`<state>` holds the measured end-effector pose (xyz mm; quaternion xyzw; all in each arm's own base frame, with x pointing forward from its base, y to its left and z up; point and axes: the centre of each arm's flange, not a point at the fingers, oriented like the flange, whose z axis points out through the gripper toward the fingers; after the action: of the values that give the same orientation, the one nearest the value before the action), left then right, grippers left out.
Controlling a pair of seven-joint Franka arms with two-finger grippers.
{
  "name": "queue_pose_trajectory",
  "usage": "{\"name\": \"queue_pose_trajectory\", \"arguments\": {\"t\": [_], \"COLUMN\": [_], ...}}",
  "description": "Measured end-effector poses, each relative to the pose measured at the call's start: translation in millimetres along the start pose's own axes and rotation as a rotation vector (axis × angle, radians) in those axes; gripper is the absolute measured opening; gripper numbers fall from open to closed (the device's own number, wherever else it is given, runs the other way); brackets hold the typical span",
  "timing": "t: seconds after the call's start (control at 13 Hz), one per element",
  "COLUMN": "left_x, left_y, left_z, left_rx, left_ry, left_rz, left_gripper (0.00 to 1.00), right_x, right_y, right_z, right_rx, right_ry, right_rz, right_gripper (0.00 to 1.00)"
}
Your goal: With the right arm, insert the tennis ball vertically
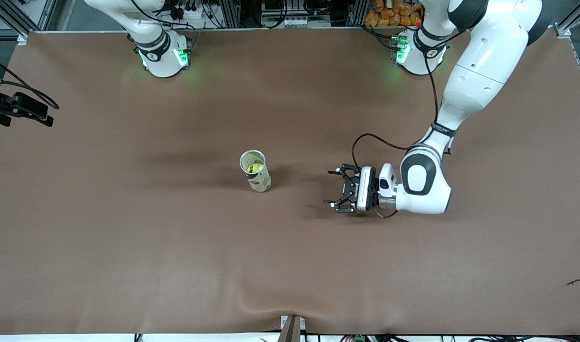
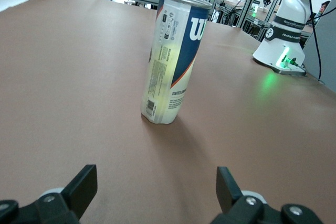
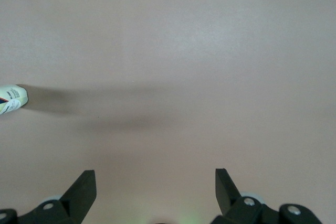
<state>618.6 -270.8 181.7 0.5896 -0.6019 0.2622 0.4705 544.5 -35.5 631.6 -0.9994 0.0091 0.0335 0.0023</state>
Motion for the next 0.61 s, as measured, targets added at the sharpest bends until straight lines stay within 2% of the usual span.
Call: {"name": "queue_pose_trajectory", "arguments": {"t": [0.23, 0.46, 0.61], "left_x": [19, 70, 104], "left_y": [-4, 6, 21], "left_z": [-25, -70, -95], "left_rx": [-0.027, -0.025, 0.003], "left_ry": [-0.097, -0.249, -0.341], "left_rz": [-0.101, -0.255, -0.367], "left_gripper": [1.00, 1.00, 1.00], "right_x": [1, 8, 11], "right_y": [-6, -24, -28], "right_z": [3, 15, 20], "right_rx": [0.001, 0.010, 0.026], "right_ry": [-0.007, -0.026, -0.033], "right_rz": [0.021, 0.036, 0.033], "right_gripper": [1.00, 1.00, 1.00]}}
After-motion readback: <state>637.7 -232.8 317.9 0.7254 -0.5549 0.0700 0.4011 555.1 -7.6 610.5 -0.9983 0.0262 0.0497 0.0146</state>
